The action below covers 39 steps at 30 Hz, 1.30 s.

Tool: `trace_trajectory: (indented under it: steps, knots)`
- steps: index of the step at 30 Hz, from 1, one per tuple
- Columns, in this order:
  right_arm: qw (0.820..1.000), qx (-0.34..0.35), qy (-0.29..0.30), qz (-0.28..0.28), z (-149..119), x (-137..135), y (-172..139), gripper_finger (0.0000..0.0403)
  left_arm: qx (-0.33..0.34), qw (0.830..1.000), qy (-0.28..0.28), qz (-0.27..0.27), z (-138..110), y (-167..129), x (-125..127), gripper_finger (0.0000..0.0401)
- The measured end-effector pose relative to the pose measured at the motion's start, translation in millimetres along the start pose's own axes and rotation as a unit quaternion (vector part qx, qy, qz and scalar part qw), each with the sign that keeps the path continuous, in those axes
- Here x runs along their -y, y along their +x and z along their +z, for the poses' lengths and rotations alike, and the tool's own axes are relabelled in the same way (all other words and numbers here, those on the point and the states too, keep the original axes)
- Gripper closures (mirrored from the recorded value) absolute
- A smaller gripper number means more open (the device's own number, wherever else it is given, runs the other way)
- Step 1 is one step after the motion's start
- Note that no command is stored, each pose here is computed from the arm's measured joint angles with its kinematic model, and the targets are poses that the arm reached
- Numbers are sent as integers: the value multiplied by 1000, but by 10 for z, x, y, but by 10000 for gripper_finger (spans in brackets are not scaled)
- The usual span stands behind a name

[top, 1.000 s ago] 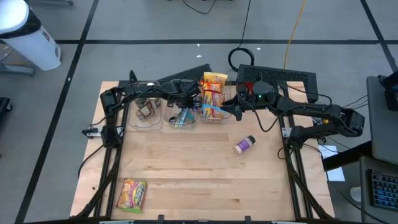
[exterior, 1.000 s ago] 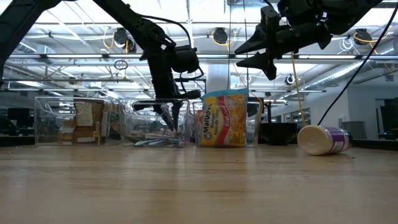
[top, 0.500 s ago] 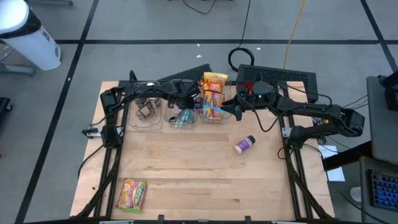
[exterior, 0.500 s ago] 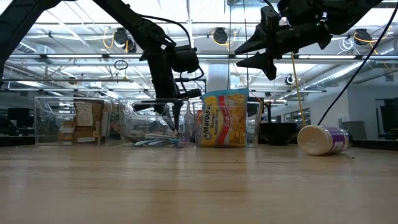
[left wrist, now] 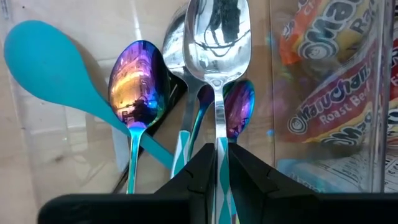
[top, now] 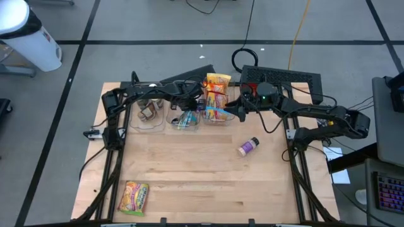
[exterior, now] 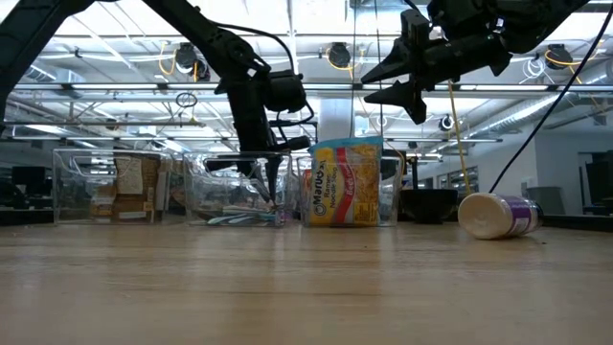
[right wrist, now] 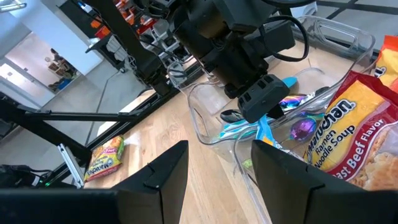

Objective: Pick & Place Food Item
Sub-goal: Put the blue spoon into the middle transparent bin, then put the green noodle pack into the right transparent bin

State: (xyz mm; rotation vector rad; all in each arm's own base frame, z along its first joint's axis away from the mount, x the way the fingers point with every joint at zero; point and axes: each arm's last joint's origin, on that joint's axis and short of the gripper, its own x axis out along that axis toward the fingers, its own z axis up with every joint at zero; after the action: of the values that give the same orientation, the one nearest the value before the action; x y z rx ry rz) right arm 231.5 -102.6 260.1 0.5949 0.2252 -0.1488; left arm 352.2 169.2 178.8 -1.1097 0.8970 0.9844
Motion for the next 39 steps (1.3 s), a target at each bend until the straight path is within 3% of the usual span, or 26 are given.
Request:
trace_trajectory:
  steps: [6,11,17,29,39]
  knots:
    - [1000,0,-1,0,0,0,0,234,-8,1000,21,-9,12,0,-1,354]
    - [1000,0,-2,0,0,0,0,234,-7,1000,-1,-8,30,0,-14,356]
    - [1000,0,-2,0,0,-1,0,234,-6,1000,-7,-7,47,0,-25,386]
    - [1000,0,-2,0,0,-1,0,234,-5,1000,-30,-6,63,1,-37,250]
    - [1000,0,-2,0,0,-1,0,234,-34,998,-25,-38,133,-82,-72,206]
